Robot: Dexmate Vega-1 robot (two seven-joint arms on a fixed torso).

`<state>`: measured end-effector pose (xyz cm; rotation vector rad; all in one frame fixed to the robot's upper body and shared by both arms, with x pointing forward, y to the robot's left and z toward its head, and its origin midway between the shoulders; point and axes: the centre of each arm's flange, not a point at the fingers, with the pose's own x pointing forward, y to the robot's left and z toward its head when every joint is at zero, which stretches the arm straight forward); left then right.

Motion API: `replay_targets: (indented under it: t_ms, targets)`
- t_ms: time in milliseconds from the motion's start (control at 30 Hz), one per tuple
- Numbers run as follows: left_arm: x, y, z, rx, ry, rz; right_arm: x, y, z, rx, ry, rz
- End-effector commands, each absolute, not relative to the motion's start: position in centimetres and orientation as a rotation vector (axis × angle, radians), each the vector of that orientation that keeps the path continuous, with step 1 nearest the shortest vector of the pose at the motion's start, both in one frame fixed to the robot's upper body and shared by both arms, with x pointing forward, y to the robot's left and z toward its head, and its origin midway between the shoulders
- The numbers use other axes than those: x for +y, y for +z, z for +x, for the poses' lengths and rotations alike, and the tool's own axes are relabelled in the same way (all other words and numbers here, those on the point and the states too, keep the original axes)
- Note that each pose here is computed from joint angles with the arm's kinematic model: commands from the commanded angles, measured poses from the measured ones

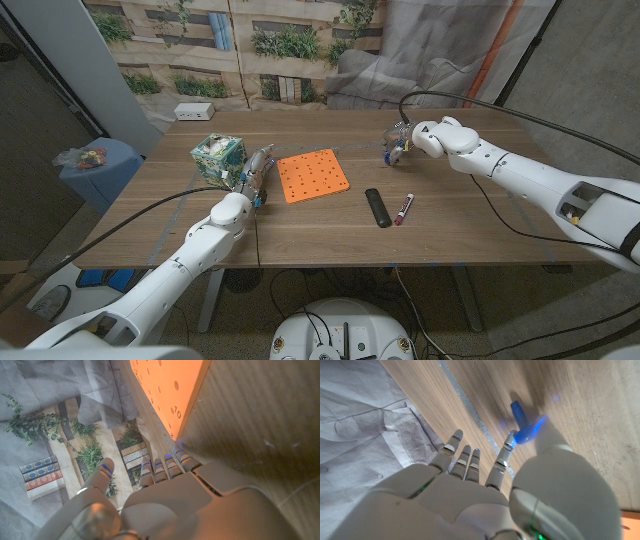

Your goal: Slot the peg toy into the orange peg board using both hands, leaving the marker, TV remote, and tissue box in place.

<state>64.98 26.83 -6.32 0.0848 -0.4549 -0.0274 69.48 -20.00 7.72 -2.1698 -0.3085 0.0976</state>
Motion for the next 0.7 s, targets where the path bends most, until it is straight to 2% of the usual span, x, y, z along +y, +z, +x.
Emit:
replay_targets:
  t_ms: [33,700]
  targets:
    - [26.7,-6.0,64.7,-0.463,-0.034,0.104,-20.5,8.2,68.6,-0.332,0.085,-2.102]
    - [26.3,-5.4,63.5,-0.465,-0.048,0.172,-20.6,9.8,66.4,-0.392,0.080,-1.949]
